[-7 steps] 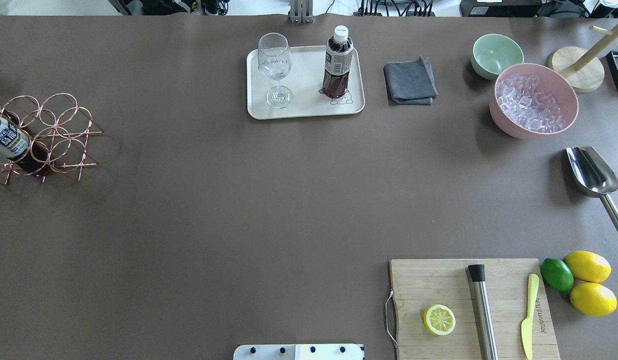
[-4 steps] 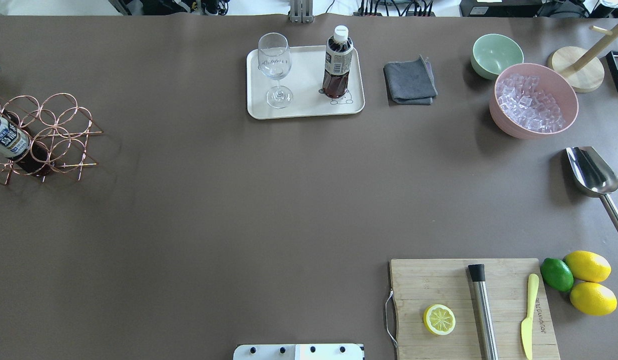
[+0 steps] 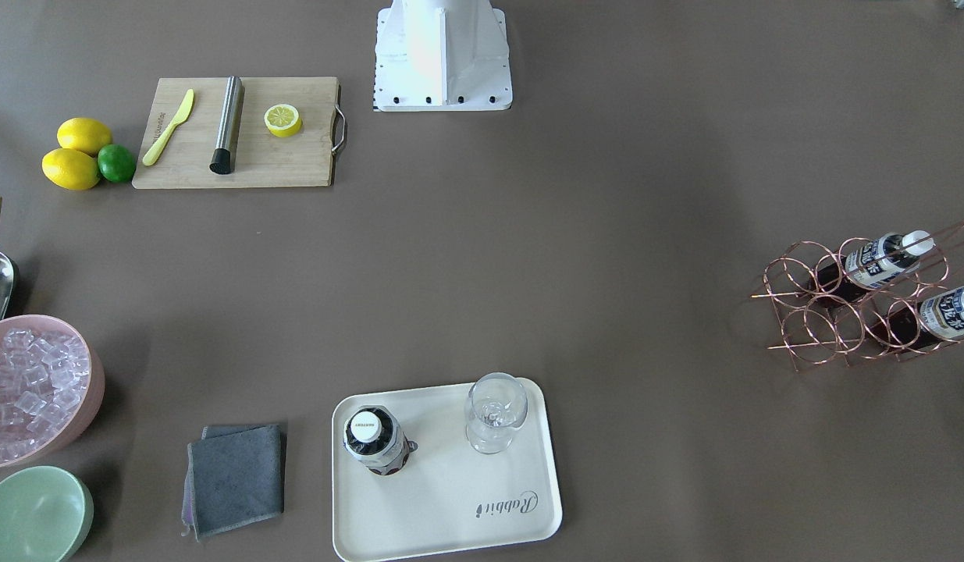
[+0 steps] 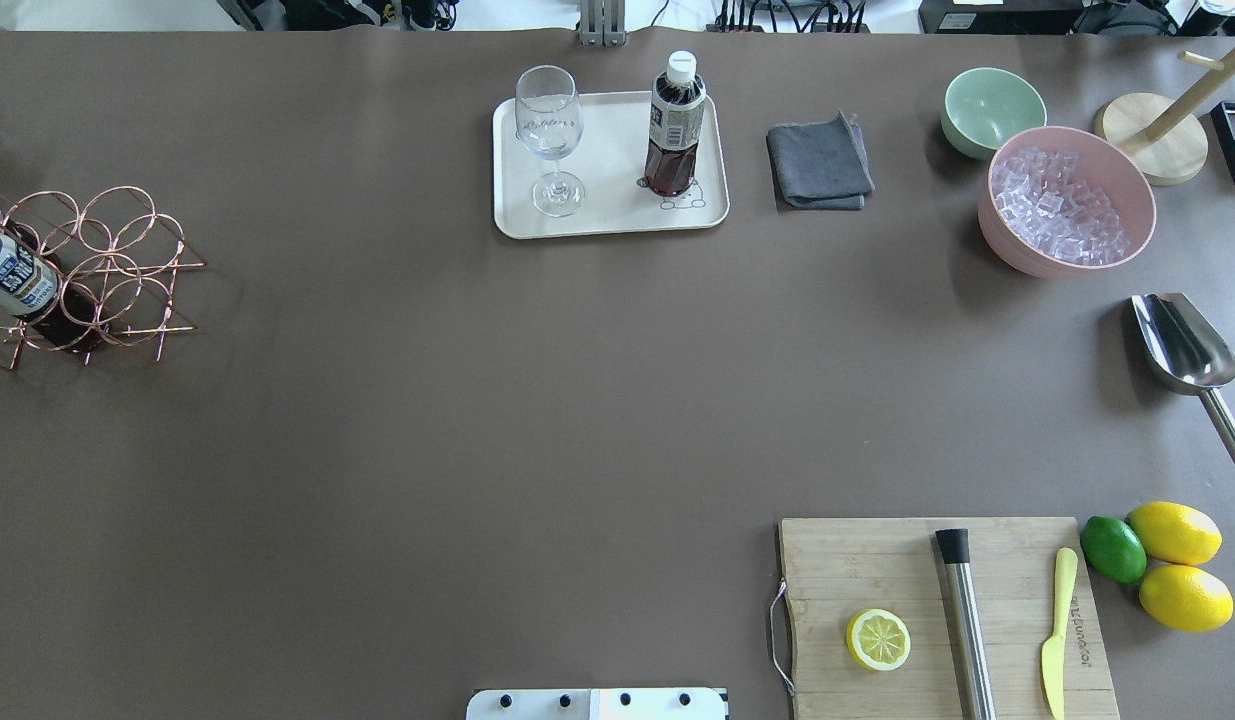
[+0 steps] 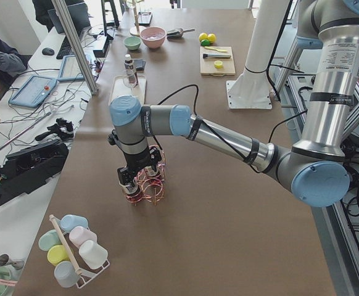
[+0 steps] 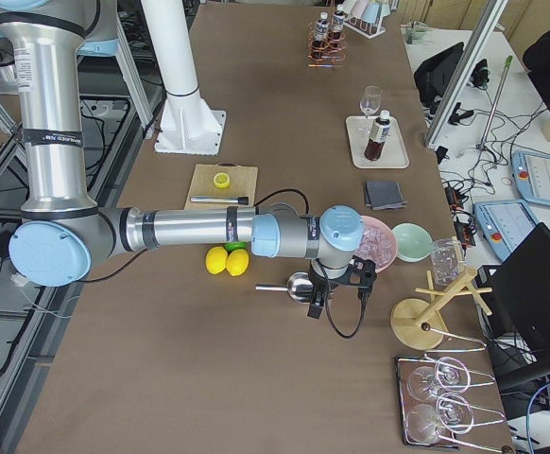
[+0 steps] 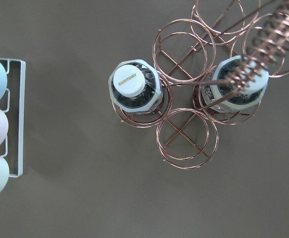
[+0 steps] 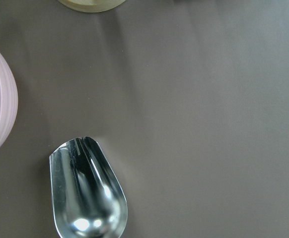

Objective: Take tea from basket to plate

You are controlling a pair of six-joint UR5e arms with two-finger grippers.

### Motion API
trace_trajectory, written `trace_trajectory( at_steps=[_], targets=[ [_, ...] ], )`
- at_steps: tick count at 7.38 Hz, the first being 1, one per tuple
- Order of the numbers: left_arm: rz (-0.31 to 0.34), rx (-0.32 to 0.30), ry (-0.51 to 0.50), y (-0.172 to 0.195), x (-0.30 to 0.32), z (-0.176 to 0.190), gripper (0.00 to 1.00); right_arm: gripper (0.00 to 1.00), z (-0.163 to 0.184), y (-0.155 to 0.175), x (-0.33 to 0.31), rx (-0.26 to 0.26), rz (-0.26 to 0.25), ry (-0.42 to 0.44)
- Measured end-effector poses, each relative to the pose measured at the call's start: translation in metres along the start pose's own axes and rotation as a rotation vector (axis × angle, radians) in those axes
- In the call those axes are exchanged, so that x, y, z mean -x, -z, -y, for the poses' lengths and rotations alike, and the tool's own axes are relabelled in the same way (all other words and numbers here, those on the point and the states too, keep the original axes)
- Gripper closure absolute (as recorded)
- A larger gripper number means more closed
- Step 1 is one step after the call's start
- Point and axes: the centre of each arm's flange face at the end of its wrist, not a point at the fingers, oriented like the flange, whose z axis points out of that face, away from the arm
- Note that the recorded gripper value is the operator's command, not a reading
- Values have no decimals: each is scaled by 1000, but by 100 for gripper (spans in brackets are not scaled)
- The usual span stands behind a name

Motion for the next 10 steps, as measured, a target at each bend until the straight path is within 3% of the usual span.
trace_trajectory(
  at_steps=[4, 6, 10],
  targets=[
    [-138, -36, 444, -28, 11, -23, 2, 0, -1, 0, 0, -1, 1, 1],
    [-164, -35, 622, -44, 18, -43, 2, 0, -1, 1, 0, -1, 2, 2],
    [-165, -14, 751, -68, 34, -64, 4, 0, -2, 2, 1, -5, 2, 4]
  ],
)
